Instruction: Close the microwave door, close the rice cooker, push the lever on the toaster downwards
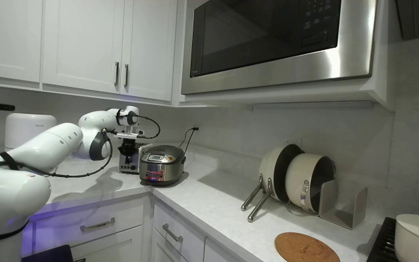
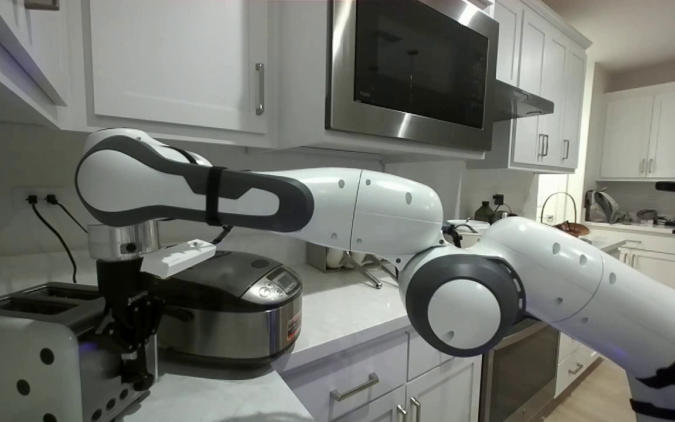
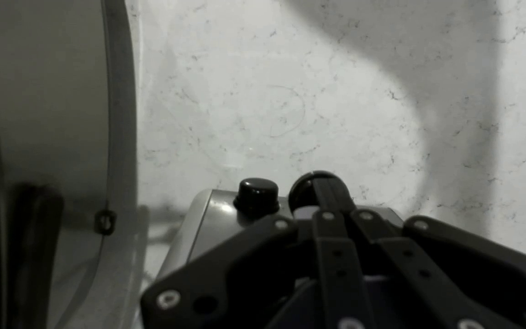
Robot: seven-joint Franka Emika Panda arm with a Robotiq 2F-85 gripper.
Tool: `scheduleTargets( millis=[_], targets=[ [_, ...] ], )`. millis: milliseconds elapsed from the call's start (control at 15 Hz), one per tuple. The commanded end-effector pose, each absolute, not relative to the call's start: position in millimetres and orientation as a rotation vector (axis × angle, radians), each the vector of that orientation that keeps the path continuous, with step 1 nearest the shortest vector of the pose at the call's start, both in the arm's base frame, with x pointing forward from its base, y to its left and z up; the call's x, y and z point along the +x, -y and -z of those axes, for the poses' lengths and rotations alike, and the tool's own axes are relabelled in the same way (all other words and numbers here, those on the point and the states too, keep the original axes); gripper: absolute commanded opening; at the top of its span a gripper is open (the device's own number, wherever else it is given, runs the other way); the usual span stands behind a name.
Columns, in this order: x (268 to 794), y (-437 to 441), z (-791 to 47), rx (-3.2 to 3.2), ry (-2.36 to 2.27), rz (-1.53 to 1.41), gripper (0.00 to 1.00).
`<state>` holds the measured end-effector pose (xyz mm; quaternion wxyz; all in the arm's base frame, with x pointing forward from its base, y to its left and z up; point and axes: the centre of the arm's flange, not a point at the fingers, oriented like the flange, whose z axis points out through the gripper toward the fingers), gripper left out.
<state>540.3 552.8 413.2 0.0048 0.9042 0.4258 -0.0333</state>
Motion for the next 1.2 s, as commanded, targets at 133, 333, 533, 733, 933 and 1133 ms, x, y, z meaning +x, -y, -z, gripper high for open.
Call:
scheduleTargets(
  millis=[133, 333, 533, 733, 933, 1133],
  targets=[
    [500.2, -515.1, -362.1, 2.829, -1.416, 0.070, 0.00],
    [500.3, -517.4, -360.1, 2.831, -1.435, 0.089, 0.00],
    [500.4, -518.6, -358.3, 2.827, -1.446, 0.110, 0.00],
    [501.3, -517.8, -357.6, 2.828, -1.444, 0.123, 0.00],
    [502.4, -517.3, -356.8, 2.822, -1.441, 0.137, 0.00],
    [503.4, -516.0, -356.5, 2.819, -1.435, 0.148, 0.00]
  ],
)
